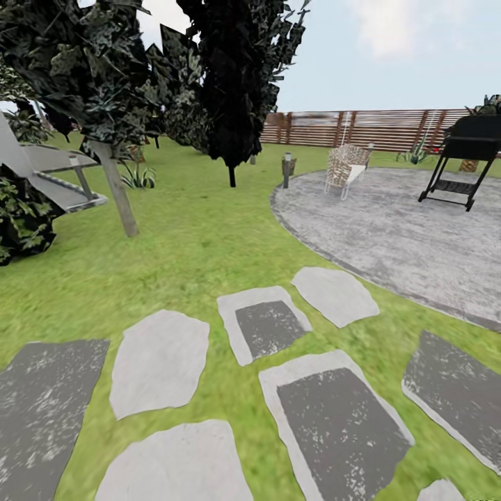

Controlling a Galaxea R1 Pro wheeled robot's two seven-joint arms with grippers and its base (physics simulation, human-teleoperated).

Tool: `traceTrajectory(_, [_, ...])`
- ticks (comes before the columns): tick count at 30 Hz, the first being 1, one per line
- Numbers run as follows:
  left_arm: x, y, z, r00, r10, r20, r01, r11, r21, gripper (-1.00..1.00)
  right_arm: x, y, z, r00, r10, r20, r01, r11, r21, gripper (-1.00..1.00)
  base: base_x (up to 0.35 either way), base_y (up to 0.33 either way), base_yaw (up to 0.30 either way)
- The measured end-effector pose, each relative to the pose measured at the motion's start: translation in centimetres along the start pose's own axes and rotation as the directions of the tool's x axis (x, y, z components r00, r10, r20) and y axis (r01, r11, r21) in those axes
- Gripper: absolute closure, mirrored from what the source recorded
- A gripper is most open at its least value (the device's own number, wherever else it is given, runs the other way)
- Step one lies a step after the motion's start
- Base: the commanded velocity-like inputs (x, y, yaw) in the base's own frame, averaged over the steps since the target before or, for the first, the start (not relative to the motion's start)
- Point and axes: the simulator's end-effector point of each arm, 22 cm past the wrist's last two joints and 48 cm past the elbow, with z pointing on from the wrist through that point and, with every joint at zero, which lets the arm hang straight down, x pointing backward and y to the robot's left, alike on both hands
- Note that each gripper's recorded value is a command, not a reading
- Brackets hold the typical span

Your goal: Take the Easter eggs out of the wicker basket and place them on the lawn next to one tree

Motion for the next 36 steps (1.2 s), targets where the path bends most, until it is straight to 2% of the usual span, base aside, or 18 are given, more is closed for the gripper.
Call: traceTrajectory(36, [-0.26,0.0,-0.01,1.0,0.0,0.007,0.0,1.0,0.0,-1.0,-0.23,-0.01,-0.01,1.0,-0.003,0.006,0.003,1.0,0.0,-1.0,0.322,0.0,-0.3])
